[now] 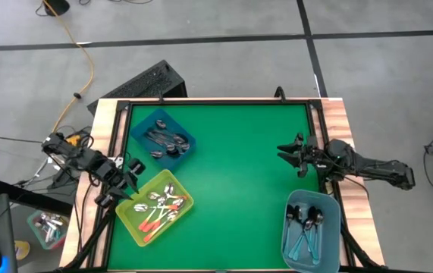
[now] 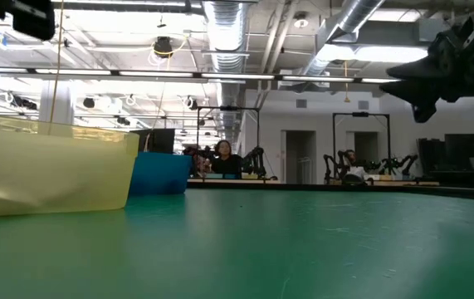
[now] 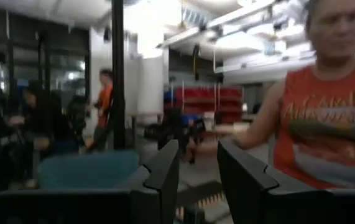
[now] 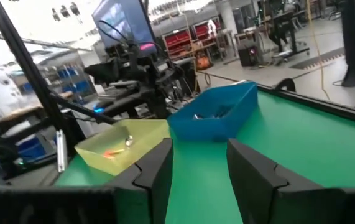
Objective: Sort silverware by color (type)
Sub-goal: Return to Home Position
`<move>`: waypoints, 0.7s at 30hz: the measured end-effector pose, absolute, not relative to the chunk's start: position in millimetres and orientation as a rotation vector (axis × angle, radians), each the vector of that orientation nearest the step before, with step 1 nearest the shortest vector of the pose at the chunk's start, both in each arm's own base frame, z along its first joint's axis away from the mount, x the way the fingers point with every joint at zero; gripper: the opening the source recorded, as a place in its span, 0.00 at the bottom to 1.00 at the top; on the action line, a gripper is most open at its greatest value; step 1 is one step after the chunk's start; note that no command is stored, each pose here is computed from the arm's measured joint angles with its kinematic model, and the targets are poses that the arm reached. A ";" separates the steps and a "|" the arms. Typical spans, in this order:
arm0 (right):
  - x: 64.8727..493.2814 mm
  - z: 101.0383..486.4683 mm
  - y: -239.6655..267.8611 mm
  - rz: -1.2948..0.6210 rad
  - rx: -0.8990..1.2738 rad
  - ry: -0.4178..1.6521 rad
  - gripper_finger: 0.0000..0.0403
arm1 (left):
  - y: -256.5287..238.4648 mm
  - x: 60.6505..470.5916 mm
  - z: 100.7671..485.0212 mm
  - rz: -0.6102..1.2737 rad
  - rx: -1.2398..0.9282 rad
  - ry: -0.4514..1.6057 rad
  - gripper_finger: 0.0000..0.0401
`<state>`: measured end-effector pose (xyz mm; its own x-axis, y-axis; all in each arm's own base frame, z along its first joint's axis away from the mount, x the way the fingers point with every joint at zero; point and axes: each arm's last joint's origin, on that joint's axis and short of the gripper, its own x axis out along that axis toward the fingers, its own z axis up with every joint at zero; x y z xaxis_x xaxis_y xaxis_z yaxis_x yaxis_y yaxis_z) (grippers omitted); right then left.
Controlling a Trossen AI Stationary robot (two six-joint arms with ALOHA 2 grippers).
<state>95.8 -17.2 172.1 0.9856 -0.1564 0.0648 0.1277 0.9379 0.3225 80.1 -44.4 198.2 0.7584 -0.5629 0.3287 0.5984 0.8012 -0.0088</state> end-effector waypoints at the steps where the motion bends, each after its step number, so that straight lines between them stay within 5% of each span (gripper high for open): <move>1: 95.8 171.5 -17.5 -0.156 0.318 -0.085 0.41 | -44.8 80.9 195.7 -0.634 -0.112 -0.292 0.25; 21: 96.5 166.4 -18.1 -0.182 0.253 -0.027 0.41 | -36.2 90.4 171.0 -0.218 -0.052 -0.026 0.25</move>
<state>96.5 -18.1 166.4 0.9832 -0.1827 0.0040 0.1759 0.9519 0.2509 90.4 -36.2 171.0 0.9759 -0.2158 0.0313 0.2172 0.9749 -0.0487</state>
